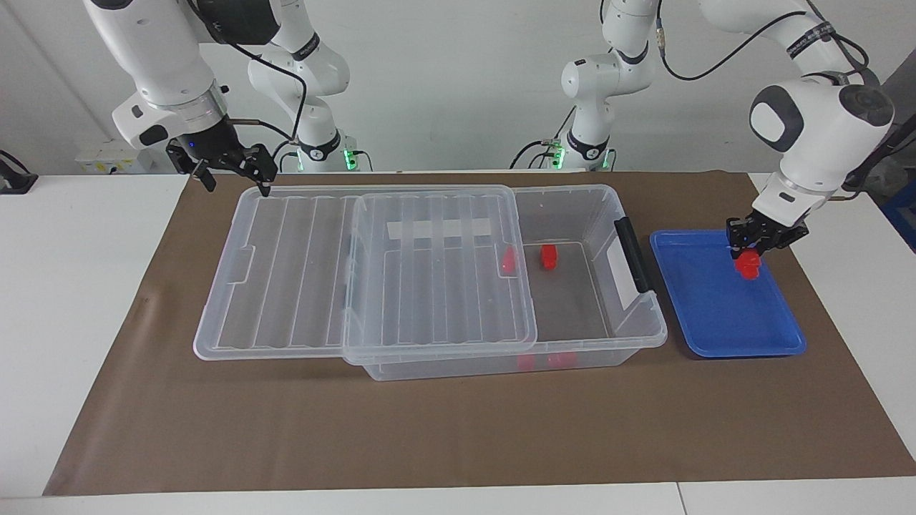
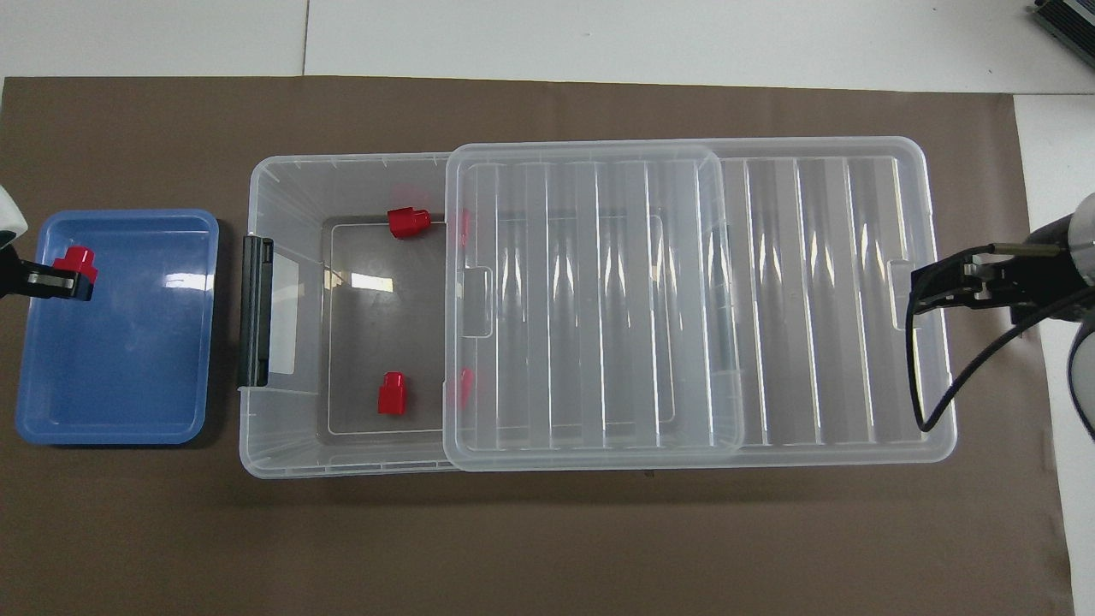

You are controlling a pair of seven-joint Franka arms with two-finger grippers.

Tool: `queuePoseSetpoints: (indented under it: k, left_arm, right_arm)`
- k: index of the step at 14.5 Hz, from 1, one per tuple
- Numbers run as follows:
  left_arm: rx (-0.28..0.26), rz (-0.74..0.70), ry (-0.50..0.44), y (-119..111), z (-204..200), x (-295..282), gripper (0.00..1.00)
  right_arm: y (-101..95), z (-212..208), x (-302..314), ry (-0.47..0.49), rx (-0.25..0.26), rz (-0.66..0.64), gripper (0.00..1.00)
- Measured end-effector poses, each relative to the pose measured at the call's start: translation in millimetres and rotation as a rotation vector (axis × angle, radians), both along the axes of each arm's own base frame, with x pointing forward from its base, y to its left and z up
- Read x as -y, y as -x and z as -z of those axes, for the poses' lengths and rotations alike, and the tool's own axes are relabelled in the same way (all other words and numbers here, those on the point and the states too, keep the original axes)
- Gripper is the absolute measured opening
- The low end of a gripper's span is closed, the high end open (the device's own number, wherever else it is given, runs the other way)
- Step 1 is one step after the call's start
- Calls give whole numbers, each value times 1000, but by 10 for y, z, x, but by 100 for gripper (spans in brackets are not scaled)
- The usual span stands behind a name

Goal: Place red block in blue tray from box
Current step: 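Lower the red block into the blue tray with the left gripper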

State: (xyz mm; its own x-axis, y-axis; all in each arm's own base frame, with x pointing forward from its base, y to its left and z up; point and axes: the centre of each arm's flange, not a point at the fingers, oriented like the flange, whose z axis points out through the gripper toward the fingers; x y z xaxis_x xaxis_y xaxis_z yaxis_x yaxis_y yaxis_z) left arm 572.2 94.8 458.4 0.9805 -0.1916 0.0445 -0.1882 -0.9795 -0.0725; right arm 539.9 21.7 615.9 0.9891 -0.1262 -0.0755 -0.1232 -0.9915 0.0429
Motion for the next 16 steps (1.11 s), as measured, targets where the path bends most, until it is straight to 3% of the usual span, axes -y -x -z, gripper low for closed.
queuePoseSetpoints:
  k: [3, 7, 10, 16]
  left_arm:
    - [43, -7, -3, 96, 405, -63, 35]
    - [54, -29, 0, 222, 627, -309, 35]
    - [76, -81, 58, 213, 758, -365, 35]
    - [93, -108, 68, 140, 1331, -316, 35]
  right_arm:
    - [1, 9, 0, 0, -2, 0, 100]
    - [1, 10, 0, 0, -2, 0, 100]
    - [1, 10, 0, 0, -2, 0, 100]
    - [1, 10, 0, 0, -2, 0, 100]
